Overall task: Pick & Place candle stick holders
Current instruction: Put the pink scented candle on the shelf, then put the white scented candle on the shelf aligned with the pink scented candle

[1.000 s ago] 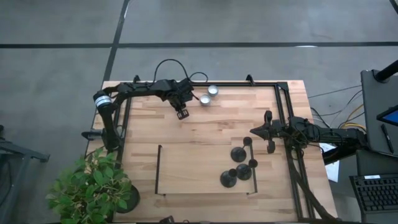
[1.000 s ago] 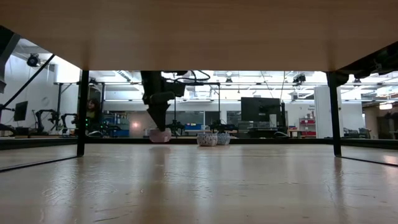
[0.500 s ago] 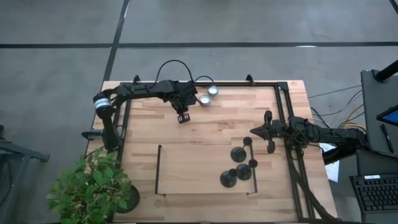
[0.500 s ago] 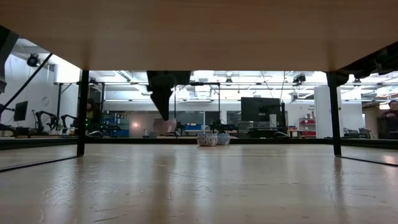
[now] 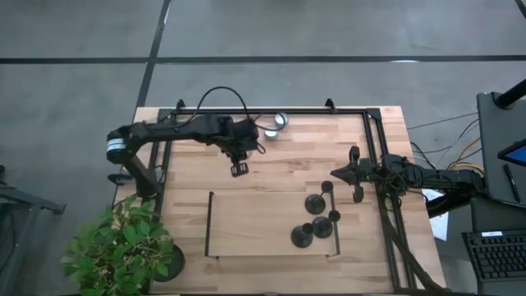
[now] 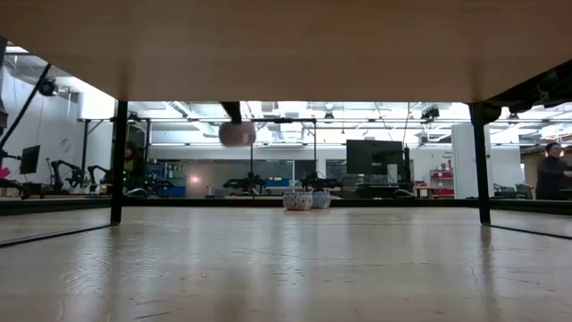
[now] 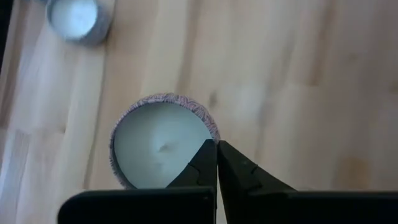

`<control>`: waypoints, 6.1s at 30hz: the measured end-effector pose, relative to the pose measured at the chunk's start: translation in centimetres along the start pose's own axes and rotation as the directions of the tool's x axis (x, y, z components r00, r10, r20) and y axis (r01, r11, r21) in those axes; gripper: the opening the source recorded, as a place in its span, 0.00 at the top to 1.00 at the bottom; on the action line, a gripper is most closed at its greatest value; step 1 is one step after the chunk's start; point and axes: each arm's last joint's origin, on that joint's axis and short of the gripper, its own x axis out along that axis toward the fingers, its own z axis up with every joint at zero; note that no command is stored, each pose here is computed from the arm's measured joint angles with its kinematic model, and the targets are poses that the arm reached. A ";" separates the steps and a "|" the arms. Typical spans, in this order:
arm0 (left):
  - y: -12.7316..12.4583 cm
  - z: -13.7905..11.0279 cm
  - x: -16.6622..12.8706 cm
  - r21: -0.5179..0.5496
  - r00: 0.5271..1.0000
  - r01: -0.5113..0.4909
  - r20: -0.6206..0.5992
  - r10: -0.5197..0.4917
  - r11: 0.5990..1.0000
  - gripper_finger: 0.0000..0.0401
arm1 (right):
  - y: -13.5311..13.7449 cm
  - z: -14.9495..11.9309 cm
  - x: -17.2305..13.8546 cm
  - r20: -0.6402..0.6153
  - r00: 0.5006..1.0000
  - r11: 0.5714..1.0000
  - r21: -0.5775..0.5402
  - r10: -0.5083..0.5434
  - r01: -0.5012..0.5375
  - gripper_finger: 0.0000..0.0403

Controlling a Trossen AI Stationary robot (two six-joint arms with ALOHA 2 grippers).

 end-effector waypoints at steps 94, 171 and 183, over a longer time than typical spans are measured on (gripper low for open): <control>-18.5 -3.3 -10.0 0.003 0.966 0.083 0.246 -0.081 0.997 0.73 | 0.0 0.0 0.0 0.000 1.000 1.000 0.000 -0.001 0.001 0.98; 11.1 5.9 13.7 0.230 0.998 -0.055 0.045 0.046 0.972 0.73 | 0.0 0.0 0.0 0.000 1.000 1.000 -0.007 0.000 0.000 0.98; 11.4 5.7 15.3 0.266 0.998 -0.059 0.033 0.052 0.962 0.73 | 0.0 0.0 0.0 0.000 1.000 1.000 -0.008 -0.001 0.001 0.98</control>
